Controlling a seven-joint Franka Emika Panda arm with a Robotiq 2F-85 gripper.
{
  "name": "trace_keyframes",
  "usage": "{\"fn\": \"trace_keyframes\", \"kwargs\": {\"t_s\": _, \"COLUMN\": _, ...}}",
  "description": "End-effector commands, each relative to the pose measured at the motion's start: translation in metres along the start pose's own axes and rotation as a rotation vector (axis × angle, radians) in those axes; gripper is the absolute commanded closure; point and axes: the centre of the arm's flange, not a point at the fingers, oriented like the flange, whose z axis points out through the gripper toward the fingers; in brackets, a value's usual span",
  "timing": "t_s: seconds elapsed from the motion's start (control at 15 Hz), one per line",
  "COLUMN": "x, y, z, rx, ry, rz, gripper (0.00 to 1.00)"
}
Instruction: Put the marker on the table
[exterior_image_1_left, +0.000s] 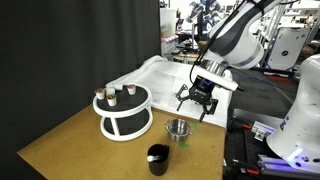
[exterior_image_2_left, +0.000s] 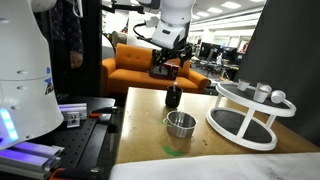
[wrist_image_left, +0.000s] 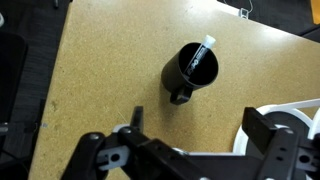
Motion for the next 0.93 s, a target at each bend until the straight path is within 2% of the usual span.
{"fn": "trace_keyframes", "kwargs": {"t_s": 0.0, "x": 0.01, "y": -0.002, "z": 0.029, "rx": 0.05, "ry": -0.08, "rz": 0.124, "gripper": 0.0}}
{"fn": "trace_keyframes", "kwargs": {"t_s": 0.2, "x": 0.022, "y": -0.003, "z": 0.044, "rx": 0.091, "ry": -0.161, "rz": 0.266, "gripper": 0.0}}
{"fn": "trace_keyframes", "kwargs": {"t_s": 0.4, "x": 0.028, "y": -0.005, "z": 0.063, "rx": 0.121, "ry": -0.192, "rz": 0.36, "gripper": 0.0}}
{"fn": "trace_keyframes", "kwargs": {"t_s": 0.87, "x": 0.028, "y": -0.009, "z": 0.125, "rx": 0.059, "ry": -0.221, "rz": 0.45, "gripper": 0.0}}
